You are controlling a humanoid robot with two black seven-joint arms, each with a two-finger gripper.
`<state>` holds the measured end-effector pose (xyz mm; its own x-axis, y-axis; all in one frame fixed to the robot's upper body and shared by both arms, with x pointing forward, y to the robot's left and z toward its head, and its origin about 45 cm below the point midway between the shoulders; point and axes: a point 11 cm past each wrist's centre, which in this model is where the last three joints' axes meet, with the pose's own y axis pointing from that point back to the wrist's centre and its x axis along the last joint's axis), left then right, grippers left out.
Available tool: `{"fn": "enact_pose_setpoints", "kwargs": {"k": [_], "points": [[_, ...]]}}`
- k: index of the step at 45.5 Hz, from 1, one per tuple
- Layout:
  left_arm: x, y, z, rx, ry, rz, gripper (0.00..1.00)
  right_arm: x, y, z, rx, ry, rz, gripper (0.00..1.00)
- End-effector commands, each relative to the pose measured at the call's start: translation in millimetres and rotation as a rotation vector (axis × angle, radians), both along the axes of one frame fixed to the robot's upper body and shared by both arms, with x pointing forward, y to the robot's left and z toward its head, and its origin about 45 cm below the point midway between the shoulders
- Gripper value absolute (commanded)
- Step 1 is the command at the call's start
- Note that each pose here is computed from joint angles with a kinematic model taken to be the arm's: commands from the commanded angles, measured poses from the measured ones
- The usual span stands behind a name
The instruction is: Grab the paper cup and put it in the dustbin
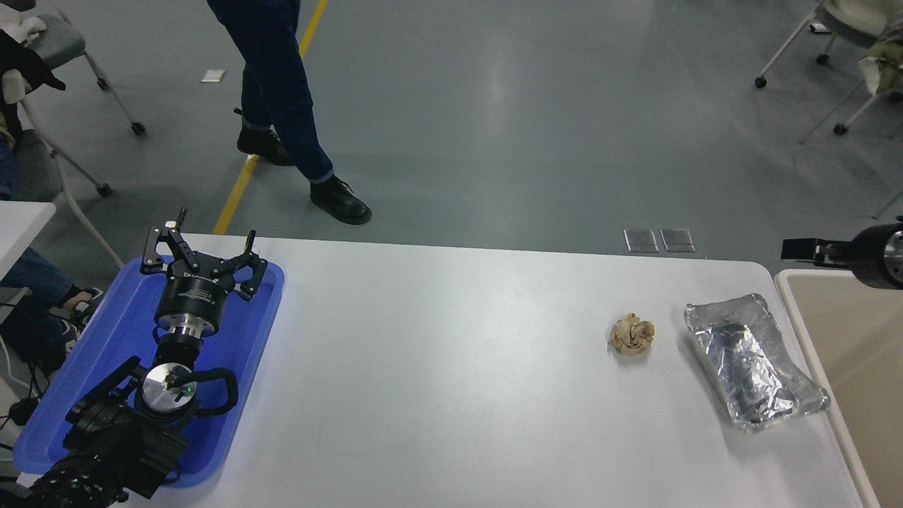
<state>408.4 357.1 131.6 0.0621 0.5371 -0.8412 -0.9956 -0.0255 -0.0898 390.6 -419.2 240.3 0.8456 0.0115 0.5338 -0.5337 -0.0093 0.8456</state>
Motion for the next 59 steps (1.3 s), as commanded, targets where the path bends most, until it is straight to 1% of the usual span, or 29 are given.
{"fn": "enact_pose_setpoints", "kwargs": {"k": [1,6,11,19,30,35,41,45,49,59], "points": [[-0.4,0,-1,-0.001,0.001,0.0,1.0,-22,70,33,0.002,0.088,0.192,1.0],[-0.4,0,0,0.0,0.001,0.001,1.0,-28,101,52,0.001,0.137,0.238,1.0],[-0.4,0,0,0.0,0.001,0.001,1.0,-32,134,63,0.038,0.175,0.243,1.0],[-0.4,0,0,0.0,0.001,0.001,1.0,-34,172,76,0.021,0.25,0.248,1.0],[-0.4,0,0,0.0,0.0,0.0,1.0,-46,217,100,0.061,0.377,0.182,1.0],[-0.4,0,0,0.0,0.0,0.0,1.0,-53,213,107,0.044,0.44,0.145,1.0],[-0.4,0,0,0.0,0.001,0.001,1.0,-54,191,113,0.004,0.459,0.087,1.0],[-0.9,1,-1,0.0,0.002,0.002,1.0,-60,171,112,-0.037,0.479,0.044,1.0],[-0.4,1,0,-0.001,0.0,0.004,1.0,-67,162,112,-0.064,0.497,0.057,1.0],[-0.4,1,0,-0.001,0.0,0.004,1.0,-67,164,112,-0.05,0.493,0.061,1.0]]}}
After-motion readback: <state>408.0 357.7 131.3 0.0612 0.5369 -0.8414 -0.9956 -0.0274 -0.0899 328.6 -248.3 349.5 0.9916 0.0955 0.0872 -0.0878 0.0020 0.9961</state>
